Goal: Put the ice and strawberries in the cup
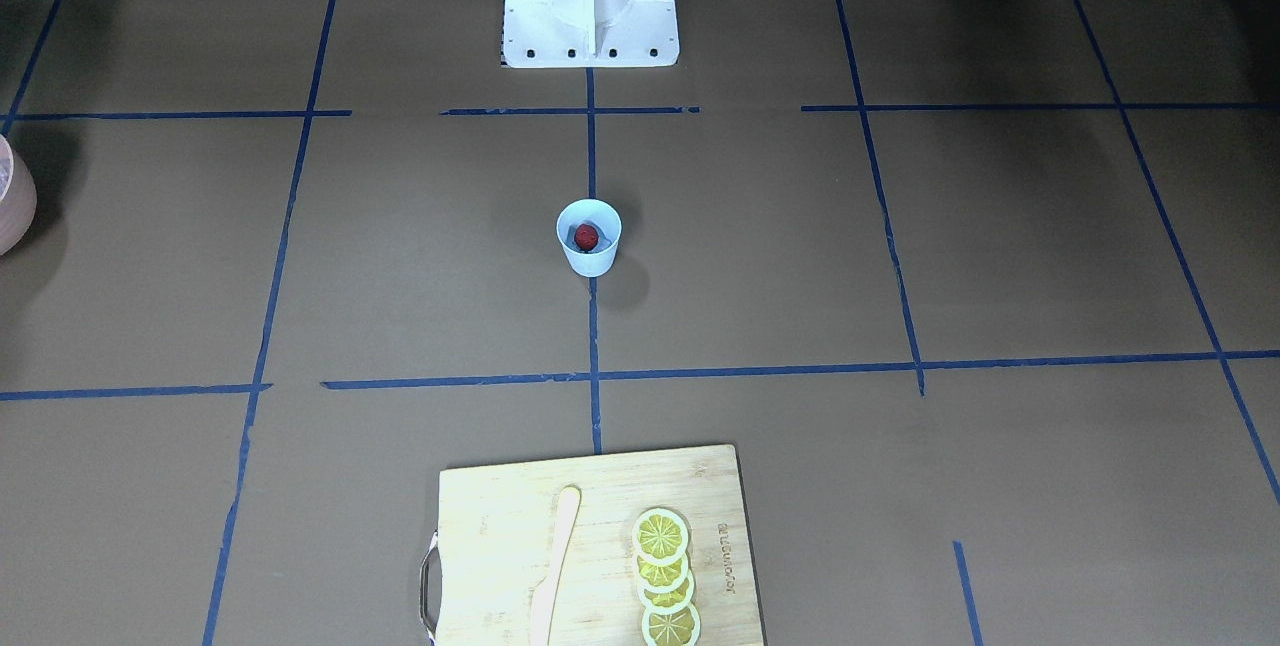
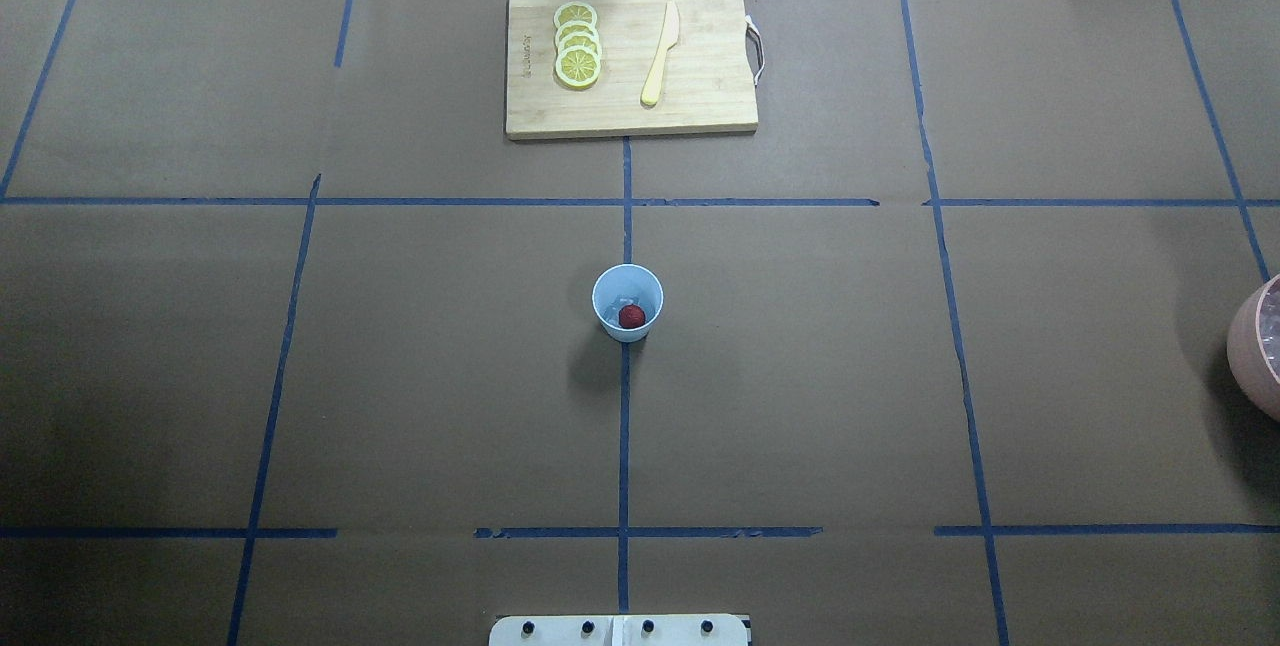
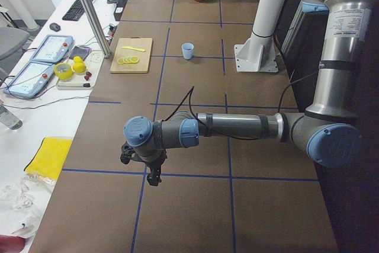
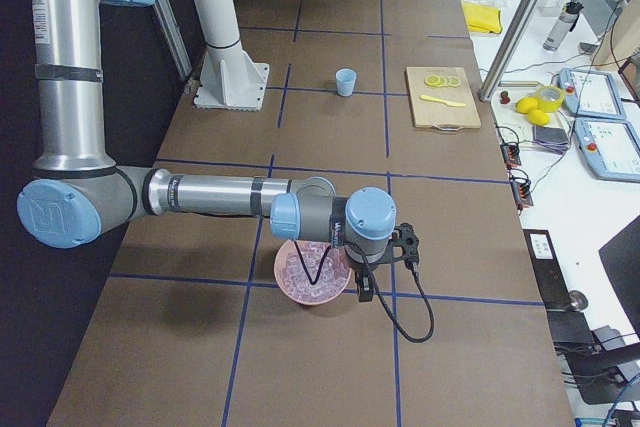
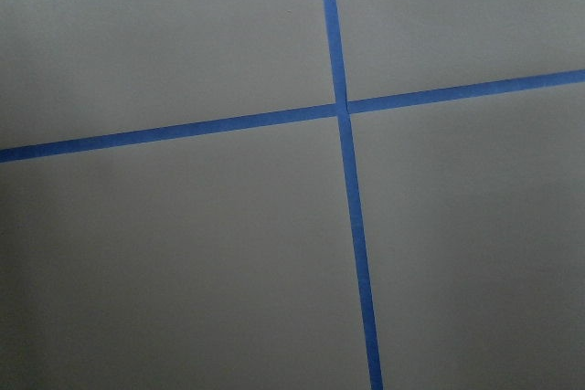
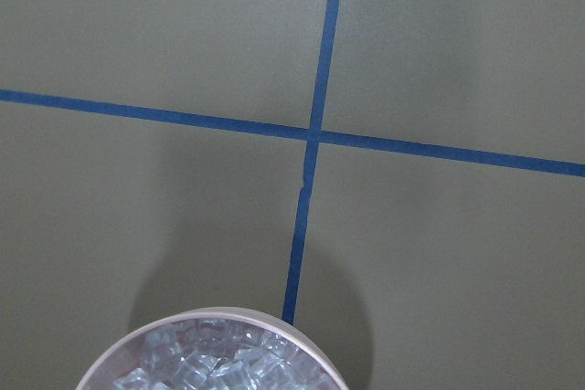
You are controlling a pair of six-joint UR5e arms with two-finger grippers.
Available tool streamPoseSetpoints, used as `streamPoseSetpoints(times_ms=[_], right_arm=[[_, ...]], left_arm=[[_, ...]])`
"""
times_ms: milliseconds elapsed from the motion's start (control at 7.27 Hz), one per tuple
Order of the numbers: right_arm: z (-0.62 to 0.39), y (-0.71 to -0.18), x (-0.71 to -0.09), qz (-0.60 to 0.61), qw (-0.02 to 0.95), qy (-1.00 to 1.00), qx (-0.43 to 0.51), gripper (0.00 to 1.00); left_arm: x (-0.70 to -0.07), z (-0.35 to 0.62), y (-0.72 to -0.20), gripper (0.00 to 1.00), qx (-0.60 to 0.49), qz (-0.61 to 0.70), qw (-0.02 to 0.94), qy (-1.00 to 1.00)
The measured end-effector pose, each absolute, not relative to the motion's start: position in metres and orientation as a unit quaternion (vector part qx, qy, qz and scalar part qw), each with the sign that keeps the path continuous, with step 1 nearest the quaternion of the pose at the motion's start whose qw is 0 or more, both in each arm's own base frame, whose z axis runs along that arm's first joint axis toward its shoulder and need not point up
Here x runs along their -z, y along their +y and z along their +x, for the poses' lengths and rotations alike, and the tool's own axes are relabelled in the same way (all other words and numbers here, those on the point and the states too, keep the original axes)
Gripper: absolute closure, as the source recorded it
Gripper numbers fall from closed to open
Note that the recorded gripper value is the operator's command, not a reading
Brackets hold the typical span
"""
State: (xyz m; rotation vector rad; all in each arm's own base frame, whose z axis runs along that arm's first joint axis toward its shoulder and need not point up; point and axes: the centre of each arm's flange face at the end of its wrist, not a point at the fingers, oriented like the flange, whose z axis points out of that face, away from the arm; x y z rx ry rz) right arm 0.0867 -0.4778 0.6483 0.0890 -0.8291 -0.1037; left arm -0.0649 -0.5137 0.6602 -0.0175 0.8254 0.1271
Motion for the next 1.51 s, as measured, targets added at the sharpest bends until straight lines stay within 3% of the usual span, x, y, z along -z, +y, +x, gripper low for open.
streamPoseSetpoints(times_ms=[1514], right_arm=[[0.0872, -0.4793, -0.6462, 0.046, 0.913, -0.402, 0.051, 0.00]], left_arm=[[-0.6579, -0.0661, -0.5115, 0.00, -0.027, 0.007, 0.918, 0.396]])
